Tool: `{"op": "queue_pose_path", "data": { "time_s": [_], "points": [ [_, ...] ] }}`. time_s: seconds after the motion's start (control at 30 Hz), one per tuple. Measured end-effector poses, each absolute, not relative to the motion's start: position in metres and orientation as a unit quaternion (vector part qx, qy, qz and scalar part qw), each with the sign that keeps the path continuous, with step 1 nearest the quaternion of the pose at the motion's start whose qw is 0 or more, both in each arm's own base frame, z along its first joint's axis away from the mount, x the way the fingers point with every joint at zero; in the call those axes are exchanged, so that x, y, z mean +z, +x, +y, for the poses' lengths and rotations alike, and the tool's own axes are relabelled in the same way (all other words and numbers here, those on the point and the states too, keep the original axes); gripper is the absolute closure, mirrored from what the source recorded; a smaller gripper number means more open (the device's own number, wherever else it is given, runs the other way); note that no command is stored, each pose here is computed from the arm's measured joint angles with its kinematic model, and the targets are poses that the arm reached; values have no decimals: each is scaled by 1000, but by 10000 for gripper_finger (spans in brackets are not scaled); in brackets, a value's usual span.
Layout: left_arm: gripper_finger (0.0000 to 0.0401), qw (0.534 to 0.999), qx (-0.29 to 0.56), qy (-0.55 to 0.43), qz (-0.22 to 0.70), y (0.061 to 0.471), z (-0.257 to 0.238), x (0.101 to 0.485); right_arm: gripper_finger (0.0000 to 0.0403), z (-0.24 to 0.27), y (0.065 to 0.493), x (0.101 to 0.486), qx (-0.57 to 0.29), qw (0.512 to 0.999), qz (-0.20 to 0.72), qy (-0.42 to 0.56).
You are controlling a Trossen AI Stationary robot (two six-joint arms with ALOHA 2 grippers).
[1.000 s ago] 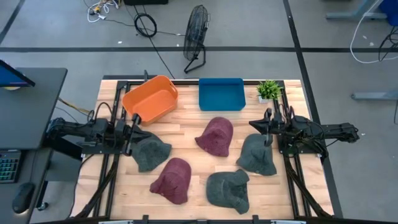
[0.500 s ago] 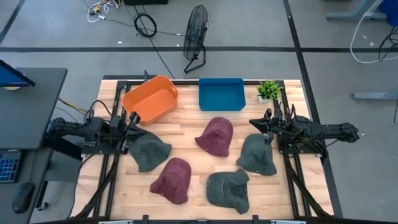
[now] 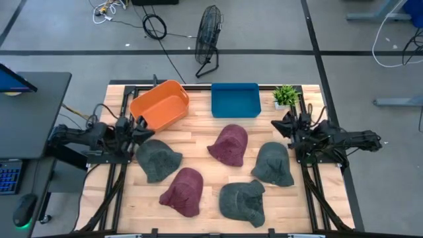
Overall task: Pick & Place hat
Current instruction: Put the top right black cap into the blue bin
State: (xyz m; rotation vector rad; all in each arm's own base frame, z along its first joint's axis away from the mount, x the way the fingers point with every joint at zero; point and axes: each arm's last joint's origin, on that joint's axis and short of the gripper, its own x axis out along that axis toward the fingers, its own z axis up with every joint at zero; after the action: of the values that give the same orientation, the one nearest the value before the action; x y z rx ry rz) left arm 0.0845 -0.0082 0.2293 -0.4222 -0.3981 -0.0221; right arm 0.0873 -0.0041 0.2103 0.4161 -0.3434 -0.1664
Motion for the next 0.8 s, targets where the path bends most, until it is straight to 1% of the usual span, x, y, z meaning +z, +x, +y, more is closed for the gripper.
{"op": "queue_pose_path", "data": {
  "time_s": [0.07,0.2,0.3,0.47,0.57,0.67,0.8],
  "points": [
    [398,964,-5,-187,-188,82,-8,250,385,-4,83,224,-83,961,-169,201],
    [398,977,8,-171,-125,81,-7,291,375,-5,74,258,-87,965,-157,191],
    [398,983,15,-154,-96,83,-8,323,366,-5,68,288,-91,970,-147,170],
    [398,986,16,-138,-93,82,-8,373,346,-4,65,338,-90,980,-116,136],
    [389,988,19,-133,-74,82,-8,394,331,-3,69,364,-79,986,-81,119],
    [369,990,27,-129,-49,88,-8,409,317,-2,76,384,-66,991,-29,111],
    [339,992,31,-123,-23,100,-10,419,303,0,88,398,-52,991,62,105]
  ]
}}
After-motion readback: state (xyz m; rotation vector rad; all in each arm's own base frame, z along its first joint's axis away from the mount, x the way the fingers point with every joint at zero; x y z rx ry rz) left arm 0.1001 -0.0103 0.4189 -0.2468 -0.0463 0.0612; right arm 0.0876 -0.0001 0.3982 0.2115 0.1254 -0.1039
